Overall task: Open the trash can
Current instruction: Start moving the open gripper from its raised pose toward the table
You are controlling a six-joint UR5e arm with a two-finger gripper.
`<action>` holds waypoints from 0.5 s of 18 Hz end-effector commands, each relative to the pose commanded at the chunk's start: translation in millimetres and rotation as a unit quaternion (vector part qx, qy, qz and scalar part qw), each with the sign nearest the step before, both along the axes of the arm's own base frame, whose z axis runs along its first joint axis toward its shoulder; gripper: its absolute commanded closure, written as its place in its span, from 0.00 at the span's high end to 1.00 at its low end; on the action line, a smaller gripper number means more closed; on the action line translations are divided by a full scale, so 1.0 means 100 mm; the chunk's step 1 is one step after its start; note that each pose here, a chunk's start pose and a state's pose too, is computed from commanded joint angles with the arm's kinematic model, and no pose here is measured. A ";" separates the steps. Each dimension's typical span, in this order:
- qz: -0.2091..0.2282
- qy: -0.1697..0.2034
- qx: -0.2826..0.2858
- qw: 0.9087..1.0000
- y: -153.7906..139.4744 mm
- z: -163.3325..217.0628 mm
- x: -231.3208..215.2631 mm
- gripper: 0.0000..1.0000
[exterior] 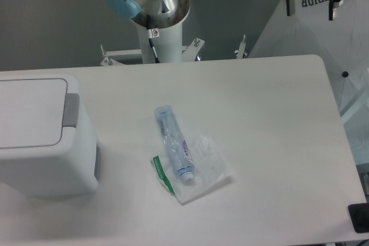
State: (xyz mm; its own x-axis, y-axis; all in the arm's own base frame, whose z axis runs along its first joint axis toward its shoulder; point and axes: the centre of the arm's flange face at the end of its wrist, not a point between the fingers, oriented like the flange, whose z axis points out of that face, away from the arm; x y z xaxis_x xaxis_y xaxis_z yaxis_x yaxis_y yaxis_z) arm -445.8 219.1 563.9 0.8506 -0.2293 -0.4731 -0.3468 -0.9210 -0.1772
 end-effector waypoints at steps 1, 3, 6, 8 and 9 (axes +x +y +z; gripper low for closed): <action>0.000 0.001 -0.001 1.000 0.00 0.00 0.00 1.00; -0.008 0.001 0.001 1.000 0.07 0.01 0.03 1.00; -0.028 -0.002 0.002 1.000 0.25 -0.01 0.14 1.00; -0.015 -0.011 0.014 1.000 0.33 -0.01 0.21 1.00; -0.007 -0.020 0.025 0.999 0.49 0.00 0.32 1.00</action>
State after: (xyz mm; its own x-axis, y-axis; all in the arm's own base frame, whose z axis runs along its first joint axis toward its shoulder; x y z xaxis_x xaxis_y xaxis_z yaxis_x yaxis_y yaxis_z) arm -414.2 267.6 564.2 0.8663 -0.2189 -0.4491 -0.3516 -0.9057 -0.2368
